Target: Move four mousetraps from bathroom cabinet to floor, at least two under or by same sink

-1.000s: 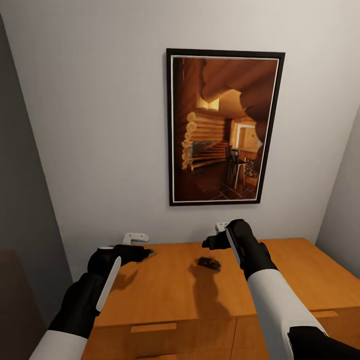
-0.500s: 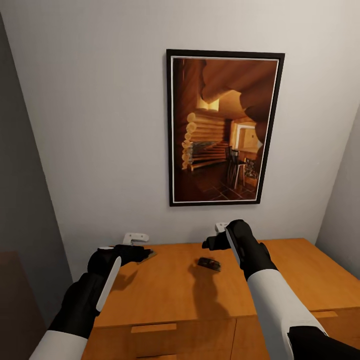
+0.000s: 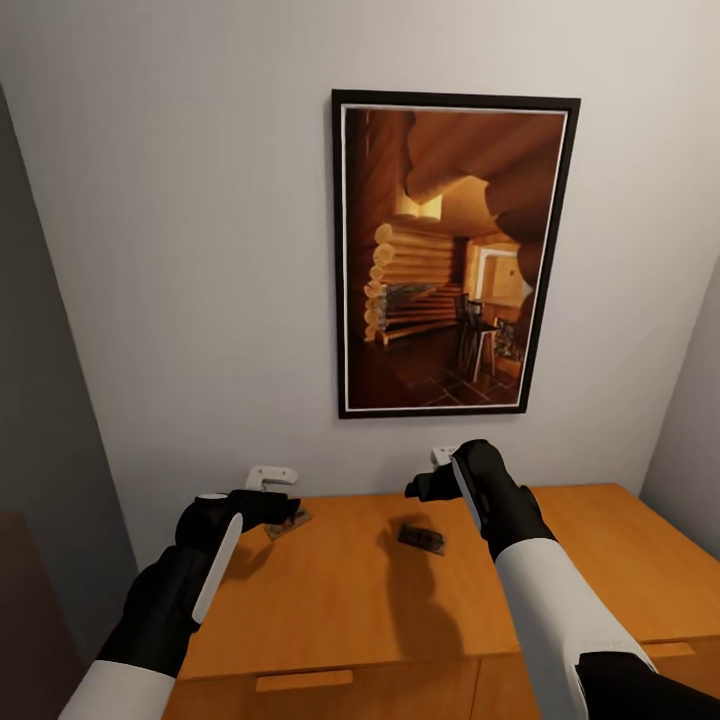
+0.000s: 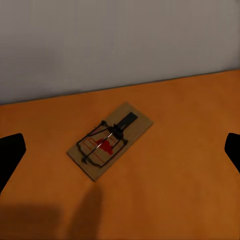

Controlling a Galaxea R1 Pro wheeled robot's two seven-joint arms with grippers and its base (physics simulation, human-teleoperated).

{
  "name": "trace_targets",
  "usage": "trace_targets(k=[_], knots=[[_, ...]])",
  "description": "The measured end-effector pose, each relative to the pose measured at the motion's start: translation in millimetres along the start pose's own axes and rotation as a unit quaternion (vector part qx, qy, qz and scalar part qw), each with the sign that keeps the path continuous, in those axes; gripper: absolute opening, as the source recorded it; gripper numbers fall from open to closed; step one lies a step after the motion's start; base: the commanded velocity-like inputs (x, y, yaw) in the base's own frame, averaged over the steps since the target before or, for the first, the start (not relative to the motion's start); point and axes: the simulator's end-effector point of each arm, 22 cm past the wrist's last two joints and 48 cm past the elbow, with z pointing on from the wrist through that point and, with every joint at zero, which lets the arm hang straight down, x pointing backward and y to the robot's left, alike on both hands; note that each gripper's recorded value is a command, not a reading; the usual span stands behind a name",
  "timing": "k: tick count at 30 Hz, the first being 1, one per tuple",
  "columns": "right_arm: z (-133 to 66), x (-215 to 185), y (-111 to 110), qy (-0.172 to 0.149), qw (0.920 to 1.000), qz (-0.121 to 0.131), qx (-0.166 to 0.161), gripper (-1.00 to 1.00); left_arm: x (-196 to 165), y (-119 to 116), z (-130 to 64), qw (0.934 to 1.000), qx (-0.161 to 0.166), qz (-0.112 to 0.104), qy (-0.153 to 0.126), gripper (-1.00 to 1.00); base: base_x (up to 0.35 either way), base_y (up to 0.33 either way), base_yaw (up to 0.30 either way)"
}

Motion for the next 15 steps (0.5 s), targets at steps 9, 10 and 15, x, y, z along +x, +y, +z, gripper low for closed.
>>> trace_targets(k=[9, 10, 15], knots=[[1.9, 2.5, 0.7, 0.004, 1.0000, 0.001, -0.002, 1.00, -0.1, 0.3, 0.2, 1.0000, 0.000, 0.000, 0.000, 1.00, 0.022, 0.000, 0.000], [2.2, 3.0, 0.9, 0.004, 1.0000, 0.001, -0.002, 1.00, 0.2, 0.4, 0.2, 1.0000, 0.000, 0.000, 0.000, 1.00, 0.006, 0.000, 0.000], [6.2, 9.5, 1.3, 0.013, 0.9999, 0.002, -0.004, 1.00, 0.6, 0.8, 0.3, 1.0000, -0.001, 0.000, 0.001, 1.00, 0.004, 0.000, 0.000]])
